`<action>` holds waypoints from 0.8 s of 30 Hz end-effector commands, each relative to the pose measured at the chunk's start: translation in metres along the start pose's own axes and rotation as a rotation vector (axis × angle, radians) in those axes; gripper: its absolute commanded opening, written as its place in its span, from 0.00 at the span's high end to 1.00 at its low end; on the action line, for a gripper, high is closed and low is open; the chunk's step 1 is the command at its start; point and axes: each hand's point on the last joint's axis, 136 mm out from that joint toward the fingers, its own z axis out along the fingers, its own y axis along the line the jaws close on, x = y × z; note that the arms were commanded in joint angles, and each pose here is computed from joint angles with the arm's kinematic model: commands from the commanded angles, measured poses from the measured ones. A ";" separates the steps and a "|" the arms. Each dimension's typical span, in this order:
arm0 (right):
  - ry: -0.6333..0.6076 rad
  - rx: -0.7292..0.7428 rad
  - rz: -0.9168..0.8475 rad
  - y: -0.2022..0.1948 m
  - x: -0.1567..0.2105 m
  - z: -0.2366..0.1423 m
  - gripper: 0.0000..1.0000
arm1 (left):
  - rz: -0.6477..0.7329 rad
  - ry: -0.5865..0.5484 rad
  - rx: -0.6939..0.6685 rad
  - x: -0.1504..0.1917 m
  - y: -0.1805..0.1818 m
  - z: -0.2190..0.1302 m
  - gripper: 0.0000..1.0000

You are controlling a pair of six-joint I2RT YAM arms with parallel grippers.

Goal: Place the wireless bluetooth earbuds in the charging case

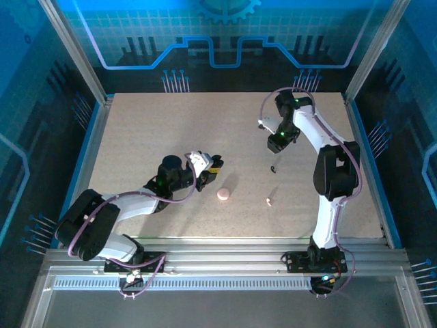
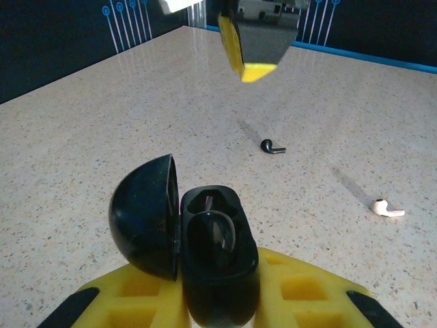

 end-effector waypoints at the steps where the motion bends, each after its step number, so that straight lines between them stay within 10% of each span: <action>1: 0.078 -0.064 0.321 0.018 0.020 0.006 0.65 | -0.016 -0.031 -0.017 -0.007 0.003 -0.004 0.78; 24: 0.264 -0.039 0.566 0.036 0.044 0.058 0.59 | 0.006 -0.011 -0.021 -0.008 0.006 -0.002 0.78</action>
